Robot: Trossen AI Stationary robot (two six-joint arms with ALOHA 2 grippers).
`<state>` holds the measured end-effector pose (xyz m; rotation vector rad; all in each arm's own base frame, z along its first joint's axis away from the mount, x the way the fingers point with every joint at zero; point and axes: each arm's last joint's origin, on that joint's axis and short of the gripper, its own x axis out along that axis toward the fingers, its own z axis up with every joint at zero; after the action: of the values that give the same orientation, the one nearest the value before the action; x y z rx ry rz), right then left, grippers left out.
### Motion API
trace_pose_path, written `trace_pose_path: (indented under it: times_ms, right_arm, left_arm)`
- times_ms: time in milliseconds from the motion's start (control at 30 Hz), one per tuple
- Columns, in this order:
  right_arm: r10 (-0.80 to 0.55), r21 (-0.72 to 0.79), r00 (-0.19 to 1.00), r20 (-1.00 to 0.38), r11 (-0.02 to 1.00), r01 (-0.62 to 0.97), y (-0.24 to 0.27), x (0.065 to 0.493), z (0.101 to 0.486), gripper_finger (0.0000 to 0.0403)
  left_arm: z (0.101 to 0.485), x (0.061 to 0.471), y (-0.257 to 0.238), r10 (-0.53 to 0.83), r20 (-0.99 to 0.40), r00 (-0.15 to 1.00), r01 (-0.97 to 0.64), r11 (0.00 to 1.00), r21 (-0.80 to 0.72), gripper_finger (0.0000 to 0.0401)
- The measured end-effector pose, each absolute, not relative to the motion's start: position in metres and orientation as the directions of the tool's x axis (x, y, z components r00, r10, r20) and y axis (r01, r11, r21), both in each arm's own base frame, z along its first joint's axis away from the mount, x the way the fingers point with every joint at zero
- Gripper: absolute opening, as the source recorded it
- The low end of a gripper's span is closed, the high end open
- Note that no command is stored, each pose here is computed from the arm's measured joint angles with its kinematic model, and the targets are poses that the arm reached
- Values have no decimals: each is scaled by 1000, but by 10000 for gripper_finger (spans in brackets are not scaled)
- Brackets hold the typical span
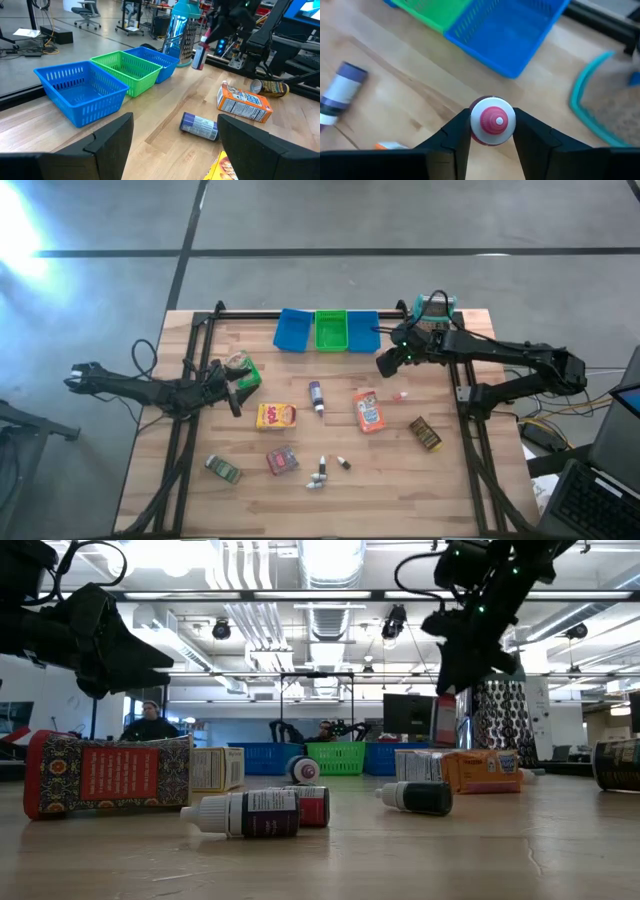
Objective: Pick & Place Kitchen Items
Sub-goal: Put the large pink food coloring bottle into the right blue bin
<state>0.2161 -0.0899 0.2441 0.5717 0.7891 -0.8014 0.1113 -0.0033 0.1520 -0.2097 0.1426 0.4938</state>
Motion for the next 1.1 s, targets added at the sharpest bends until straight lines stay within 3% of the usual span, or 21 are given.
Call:
trace_pose_path:
  times_ms: [567,833,1100]
  right_arm:
    - [-473,169,593,-652,672,721,-98,232,316,128]
    - [-477,58,522,-707,697,715,-120,254,325,117]
    - [-492,-18,432,-756,676,737,-162,283,311,129]
  left_arm:
    - [152,111,-3,454,-186,871,-483,860,-165,294]
    - [152,111,-3,454,-186,871,-483,860,-165,294]
    - [152,111,-3,454,-186,871,-483,860,-165,294]
